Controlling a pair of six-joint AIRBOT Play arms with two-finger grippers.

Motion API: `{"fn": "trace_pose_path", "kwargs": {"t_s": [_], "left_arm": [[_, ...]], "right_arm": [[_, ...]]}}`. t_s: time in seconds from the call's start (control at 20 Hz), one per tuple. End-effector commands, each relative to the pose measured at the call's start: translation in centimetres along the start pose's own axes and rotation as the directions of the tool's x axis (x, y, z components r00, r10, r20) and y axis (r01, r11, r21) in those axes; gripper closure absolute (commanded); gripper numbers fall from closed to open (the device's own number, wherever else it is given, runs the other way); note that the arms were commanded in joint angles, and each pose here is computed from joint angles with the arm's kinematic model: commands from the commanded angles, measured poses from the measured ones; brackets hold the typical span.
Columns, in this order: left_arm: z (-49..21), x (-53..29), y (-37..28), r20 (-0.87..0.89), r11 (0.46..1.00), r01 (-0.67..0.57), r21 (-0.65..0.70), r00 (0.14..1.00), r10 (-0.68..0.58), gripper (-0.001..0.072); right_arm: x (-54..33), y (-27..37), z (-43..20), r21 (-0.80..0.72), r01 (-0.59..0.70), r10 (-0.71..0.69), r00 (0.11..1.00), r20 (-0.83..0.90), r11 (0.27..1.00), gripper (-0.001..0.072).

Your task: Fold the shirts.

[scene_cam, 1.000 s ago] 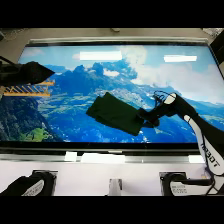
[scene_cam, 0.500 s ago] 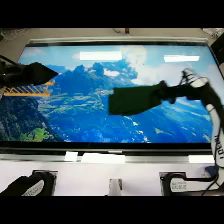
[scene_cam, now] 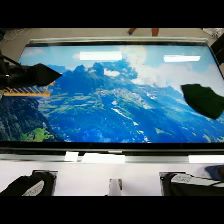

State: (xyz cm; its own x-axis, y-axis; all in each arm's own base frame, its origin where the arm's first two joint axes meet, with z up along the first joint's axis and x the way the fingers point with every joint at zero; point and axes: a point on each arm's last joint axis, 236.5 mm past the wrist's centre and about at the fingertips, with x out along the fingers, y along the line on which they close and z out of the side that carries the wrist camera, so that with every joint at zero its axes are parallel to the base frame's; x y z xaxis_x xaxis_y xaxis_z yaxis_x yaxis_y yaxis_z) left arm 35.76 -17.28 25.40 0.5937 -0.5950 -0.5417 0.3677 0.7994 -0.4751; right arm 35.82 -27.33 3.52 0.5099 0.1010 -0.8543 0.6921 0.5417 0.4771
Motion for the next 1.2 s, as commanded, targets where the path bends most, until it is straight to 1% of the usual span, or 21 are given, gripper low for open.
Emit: {"fn": "trace_pose_path", "kwargs": {"t_s": [0.0,0.15,0.3,0.75,0.8,0.85,0.9,0.95,1.0,1.05,1.1,1.15], "left_arm": [[-0.2,0.1,-0.3,-0.005,1.000,0.006,0.004,1.000,-0.006,0.0669],[-0.6,0.1,-0.4,-0.022,1.000,0.008,0.006,1.000,-0.008,0.0669],[-0.7,0.1,-0.4,-0.028,1.000,0.008,0.006,1.000,-0.008,0.0669],[-0.7,0.2,-0.2,-0.030,1.000,0.004,0.007,1.000,-0.004,0.0669],[-0.7,0.2,-0.2,-0.030,1.000,0.004,0.007,1.000,-0.004,0.0669],[-0.7,0.2,-0.2,-0.030,1.000,0.004,0.007,1.000,-0.004,0.0669],[-0.5,0.2,-0.1,-0.019,1.000,-0.002,0.013,1.000,0.002,0.0669],[0.5,0.2,0.6,0.020,0.999,-0.030,0.032,0.999,0.030,0.0670],[1.7,0.1,1.3,0.070,0.997,-0.063,0.041,0.996,0.060,0.0671],[2.6,0.1,1.9,0.104,0.996,-0.089,0.023,0.991,0.086,0.0672],[2.6,0.3,2.5,0.087,0.994,-0.109,0.013,0.990,0.107,0.0672],[2.1,0.7,3.3,0.038,0.989,-0.141,0.032,0.989,0.140,0.0672]], "right_arm": [[-2.5,-10.3,-3.1,0.172,0.153,-0.136,0.985,-0.106,0.973,0.0685],[-2.6,-15.9,-7.3,0.258,0.260,-0.223,0.961,-0.164,0.931,0.0685],[-3.7,-19.2,-9.0,0.294,0.325,-0.289,0.944,-0.161,0.899,0.0685],[-5.3,-22.5,-9.6,0.244,0.456,-0.422,0.889,-0.178,0.856,0.0684],[-5.5,-22.8,-9.5,0.239,0.466,-0.434,0.884,-0.175,0.852,0.0675],[-5.5,-22.9,-9.3,0.237,0.469,-0.440,0.883,-0.166,0.851,0.0545],[-5.5,-22.7,-9.4,0.241,0.461,-0.430,0.887,-0.169,0.854,0.0152],[-5.5,-21.2,-9.5,0.250,0.419,-0.382,0.906,-0.185,0.873,0.0028],[-6.0,-19.7,-8.5,0.263,0.372,-0.341,0.927,-0.158,0.890,0.0014],[-6.9,-17.8,-6.5,0.276,0.310,-0.297,0.951,-0.090,0.910,0.0015],[-8.3,-15.4,-3.5,0.276,0.227,-0.241,0.970,0.016,0.934,0.0016],[-10.2,-12.6,-0.5,0.247,0.160,-0.197,0.972,0.131,0.956,0.0017]]}}
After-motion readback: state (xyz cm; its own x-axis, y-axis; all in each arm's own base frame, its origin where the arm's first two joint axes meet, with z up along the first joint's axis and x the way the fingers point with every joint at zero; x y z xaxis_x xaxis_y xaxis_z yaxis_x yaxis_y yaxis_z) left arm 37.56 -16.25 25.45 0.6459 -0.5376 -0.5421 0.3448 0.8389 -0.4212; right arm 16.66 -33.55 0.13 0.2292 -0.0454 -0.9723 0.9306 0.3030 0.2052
